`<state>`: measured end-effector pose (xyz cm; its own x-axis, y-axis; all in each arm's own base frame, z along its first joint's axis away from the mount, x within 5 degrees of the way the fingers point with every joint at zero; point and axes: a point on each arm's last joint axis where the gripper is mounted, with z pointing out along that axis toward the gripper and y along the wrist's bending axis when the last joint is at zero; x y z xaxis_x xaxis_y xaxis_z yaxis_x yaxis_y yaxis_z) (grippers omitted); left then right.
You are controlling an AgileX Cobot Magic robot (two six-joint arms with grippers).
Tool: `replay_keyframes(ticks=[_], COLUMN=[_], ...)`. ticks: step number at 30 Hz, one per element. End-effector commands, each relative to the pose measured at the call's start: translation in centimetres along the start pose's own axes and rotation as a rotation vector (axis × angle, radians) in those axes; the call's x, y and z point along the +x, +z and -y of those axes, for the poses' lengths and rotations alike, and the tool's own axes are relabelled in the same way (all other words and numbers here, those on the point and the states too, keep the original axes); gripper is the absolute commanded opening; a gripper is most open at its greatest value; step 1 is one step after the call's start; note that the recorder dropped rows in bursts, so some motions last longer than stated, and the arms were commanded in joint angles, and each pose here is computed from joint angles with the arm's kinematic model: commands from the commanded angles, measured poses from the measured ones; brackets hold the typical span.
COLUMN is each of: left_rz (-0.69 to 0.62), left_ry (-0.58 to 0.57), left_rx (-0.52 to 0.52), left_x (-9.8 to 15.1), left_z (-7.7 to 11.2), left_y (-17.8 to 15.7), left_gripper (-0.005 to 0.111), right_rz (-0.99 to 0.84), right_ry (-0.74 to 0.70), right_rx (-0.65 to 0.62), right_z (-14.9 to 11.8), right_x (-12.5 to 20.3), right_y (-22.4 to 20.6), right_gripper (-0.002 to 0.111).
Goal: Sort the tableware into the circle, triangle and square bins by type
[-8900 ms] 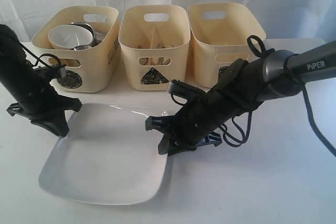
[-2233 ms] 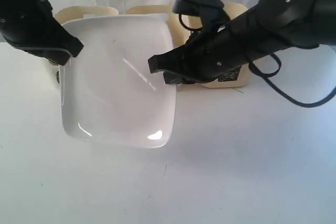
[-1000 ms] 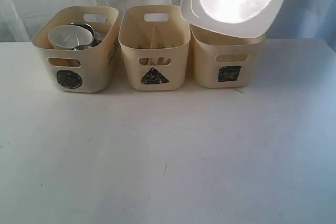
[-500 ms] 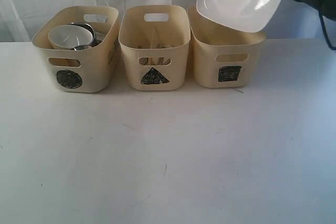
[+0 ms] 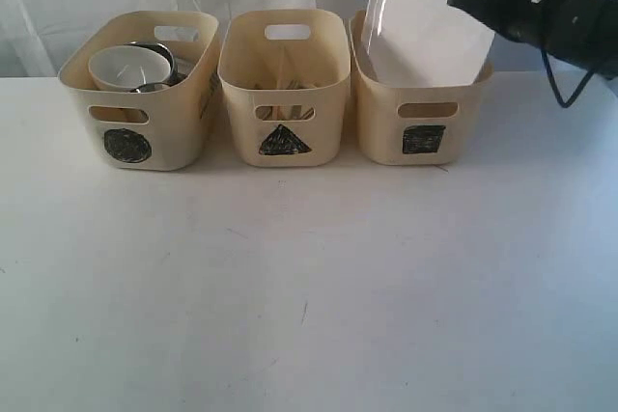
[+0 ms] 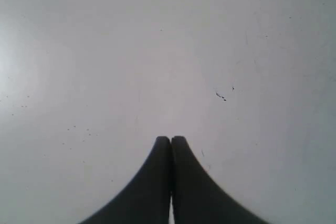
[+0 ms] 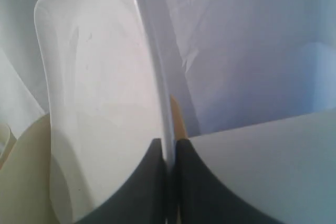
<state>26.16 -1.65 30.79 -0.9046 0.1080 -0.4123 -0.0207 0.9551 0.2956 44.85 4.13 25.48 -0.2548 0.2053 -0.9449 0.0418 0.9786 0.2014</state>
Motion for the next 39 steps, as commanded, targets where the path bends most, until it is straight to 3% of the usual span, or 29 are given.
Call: replay_keyframes(ticks=[1, 4, 10, 15, 23, 26, 32, 39], left_rz=[0.005, 0.015, 0.021, 0.025, 0.041, 0.055, 0.112, 0.261], left_ry=[-0.018, -0.022, -0.026, -0.027, -0.028, -0.036, -0.057, -0.092], left_rx=[0.005, 0.012, 0.017, 0.02, 0.026, 0.043, 0.176, 0.36], left_x=[0.2, 0.1, 0.1, 0.0, -0.1, -0.3, -0.8, -0.9], left_z=[-0.1, -0.1, 0.0, 0.0, 0.1, 0.2, 1.4, 3.1], left_y=[-0.2, -0.2, -0.2, -0.2, -0.2, -0.2, -0.4, -0.3], left_gripper=[0.0, 0.0, 0.0, 0.0, 0.0, 0.0, 0.0, 0.0], right_rz=[0.012, 0.012, 0.015, 0.035, 0.204, 0.203, -0.025, -0.177], right_ry=[-0.026, -0.047, -0.046, -0.045, -0.031, -0.028, -0.138, -0.228], right_rx=[-0.003, -0.003, -0.003, -0.007, -0.034, -0.06, -0.152, -0.176], right_z=[-0.1, -0.1, -0.1, -0.2, -1.2, -1.7, -2.8, -2.0], right_x=[-0.6, -0.6, -0.6, -1.3, -7.1, -8.8, -9.3, -6.1], right_y=[0.0, 0.0, 0.0, -0.2, -3.3, -5.3, -9.0, -12.6], right_gripper=[0.0, 0.007, 0.034, 0.035, 0.035, 0.032, 0.0, 0.0])
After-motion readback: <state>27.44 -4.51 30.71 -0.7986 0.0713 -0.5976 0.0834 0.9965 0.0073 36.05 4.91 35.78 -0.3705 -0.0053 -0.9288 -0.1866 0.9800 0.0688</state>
